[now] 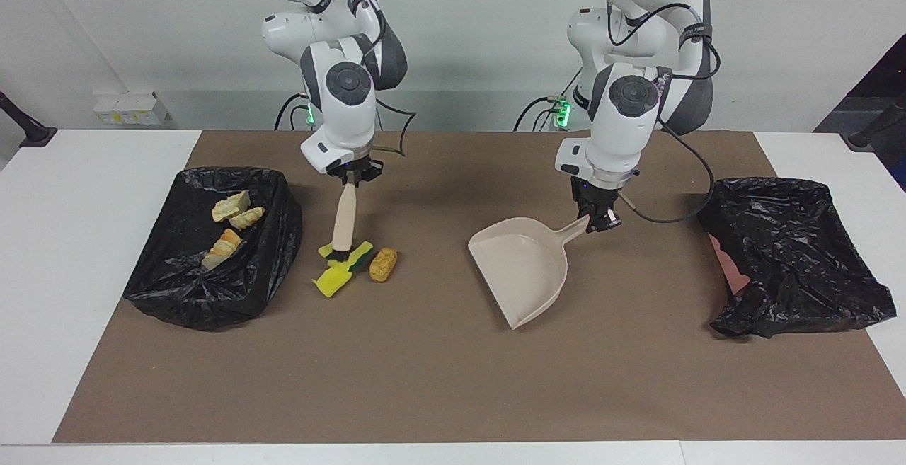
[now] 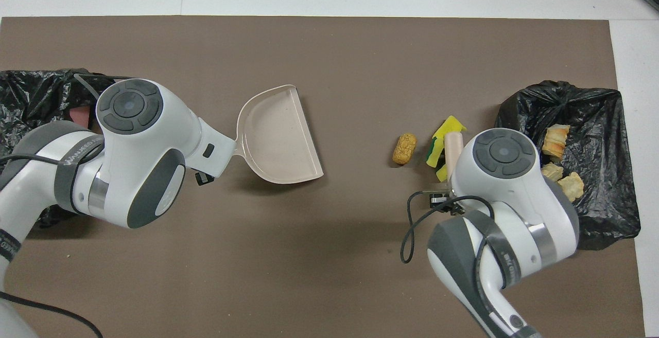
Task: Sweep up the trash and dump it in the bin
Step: 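Move the dustpan toward the sponges while the right gripper brushes them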
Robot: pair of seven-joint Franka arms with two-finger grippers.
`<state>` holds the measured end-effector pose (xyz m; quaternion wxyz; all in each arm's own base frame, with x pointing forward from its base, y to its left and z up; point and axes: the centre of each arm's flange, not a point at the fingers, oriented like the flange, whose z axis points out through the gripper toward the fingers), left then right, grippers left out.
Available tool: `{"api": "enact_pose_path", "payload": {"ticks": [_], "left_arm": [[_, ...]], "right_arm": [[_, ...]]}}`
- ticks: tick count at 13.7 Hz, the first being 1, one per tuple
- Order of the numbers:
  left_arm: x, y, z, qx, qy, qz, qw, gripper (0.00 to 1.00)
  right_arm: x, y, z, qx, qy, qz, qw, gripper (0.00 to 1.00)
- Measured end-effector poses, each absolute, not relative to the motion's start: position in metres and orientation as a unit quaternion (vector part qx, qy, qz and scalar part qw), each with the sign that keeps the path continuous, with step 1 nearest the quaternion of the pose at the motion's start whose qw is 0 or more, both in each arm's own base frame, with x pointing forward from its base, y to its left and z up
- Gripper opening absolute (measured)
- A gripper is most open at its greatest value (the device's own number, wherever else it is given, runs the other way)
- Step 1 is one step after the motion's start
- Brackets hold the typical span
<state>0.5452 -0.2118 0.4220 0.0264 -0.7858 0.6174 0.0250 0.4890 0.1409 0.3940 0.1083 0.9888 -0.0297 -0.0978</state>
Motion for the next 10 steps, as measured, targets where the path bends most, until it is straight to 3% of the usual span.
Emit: {"api": "enact_pose_path", "payload": {"ticks": [6, 10], "left_arm": [[0.539, -0.208, 0.416, -0.719, 0.692, 0.049, 0.041, 0.32], [0.536, -0.208, 0.411, -0.716, 0.695, 0.054, 0.04, 0.32]], "right_arm": [[0.509, 0.126, 0.411, 0.986, -0.026, -0.098, 0.128, 0.25], [0.518, 0.079, 0.401, 0.988, -0.005, -0.102, 0.113, 0.25]]}}
